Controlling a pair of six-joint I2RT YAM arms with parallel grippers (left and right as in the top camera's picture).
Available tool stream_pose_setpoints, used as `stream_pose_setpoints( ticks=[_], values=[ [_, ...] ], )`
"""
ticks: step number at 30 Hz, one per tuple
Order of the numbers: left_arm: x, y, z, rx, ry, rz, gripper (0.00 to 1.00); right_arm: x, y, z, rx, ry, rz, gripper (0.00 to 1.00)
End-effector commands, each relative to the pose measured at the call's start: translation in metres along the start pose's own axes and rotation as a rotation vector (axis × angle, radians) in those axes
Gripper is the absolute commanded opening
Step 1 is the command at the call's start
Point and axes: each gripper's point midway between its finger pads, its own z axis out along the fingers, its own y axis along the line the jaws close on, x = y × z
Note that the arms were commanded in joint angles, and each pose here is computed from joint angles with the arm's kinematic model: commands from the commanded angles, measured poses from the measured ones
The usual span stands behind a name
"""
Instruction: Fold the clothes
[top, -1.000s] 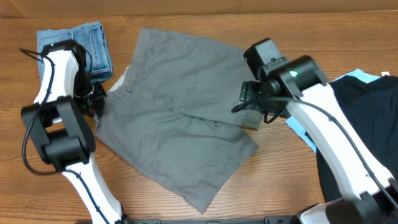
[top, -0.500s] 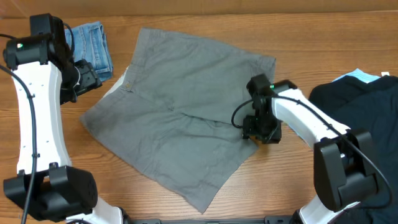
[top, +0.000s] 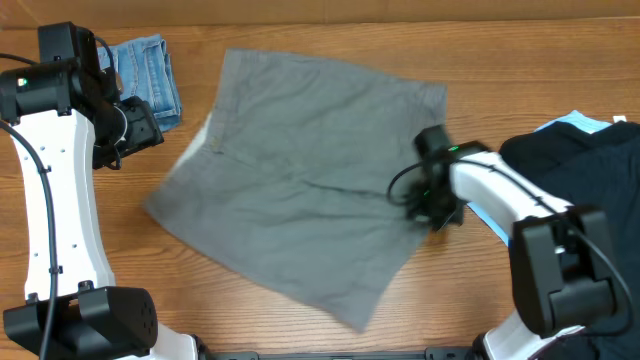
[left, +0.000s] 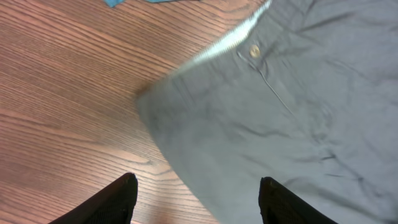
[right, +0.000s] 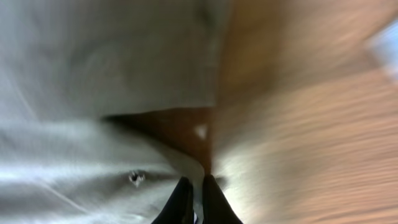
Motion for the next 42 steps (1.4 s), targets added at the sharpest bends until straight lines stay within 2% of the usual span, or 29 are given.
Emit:
stream_pose_setpoints(
  ticks=[1,2,3,4,6,8,13,18,22,27,29,32,35,42],
  values=[
    [0.002,-0.003,-0.009,0.019,-0.017,0.029,0.65,-0.061,-0.039,-0.026,0.071,-0.186,0.155,0.06],
    [0.003,-0.003,-0.009,0.018,-0.015,0.028,0.65,-0.071,-0.042,-0.031,0.054,-0.209,0.179,0.18],
    [0.004,-0.002,-0.009,0.014,-0.01,0.028,0.67,-0.077,-0.042,-0.036,0.022,-0.214,0.185,0.38],
    [0.007,-0.001,-0.009,0.009,-0.001,0.028,0.67,-0.079,-0.041,-0.041,-0.005,-0.207,0.166,0.46],
    [0.012,0.005,-0.009,-0.021,0.018,0.027,0.65,-0.08,-0.043,-0.055,-0.029,-0.194,0.147,0.5],
    [0.016,0.012,-0.012,-0.056,0.025,0.009,0.63,-0.08,-0.046,-0.074,-0.037,-0.203,0.154,0.52],
    [0.023,0.021,-0.032,-0.088,-0.023,-0.062,0.66,-0.06,-0.028,-0.124,-0.173,-0.234,0.134,0.54],
    [0.033,0.03,-0.039,-0.133,-0.024,-0.116,0.84,-0.025,-0.016,-0.175,-0.304,-0.288,0.103,0.57],
    [0.052,0.027,-0.006,-0.11,0.079,-0.121,0.87,0.003,-0.015,-0.206,-0.352,-0.345,0.077,0.62],
    [0.087,0.037,0.061,-0.158,0.203,-0.219,0.86,0.037,-0.016,-0.216,-0.366,-0.309,0.07,0.64],
    [0.103,0.041,0.087,-0.165,0.242,-0.255,0.84,0.047,-0.017,-0.211,-0.353,-0.266,0.082,0.66],
    [0.125,0.044,0.123,-0.135,0.289,-0.277,0.67,0.059,-0.019,-0.199,-0.33,-0.2,0.083,0.66],
    [0.128,0.044,0.163,-0.094,0.243,-0.279,0.57,0.067,-0.021,-0.177,-0.31,-0.143,0.089,0.66],
    [0.144,0.051,0.205,-0.107,0.26,-0.258,0.49,0.08,-0.022,-0.129,-0.299,-0.053,0.096,0.66]
  ],
)
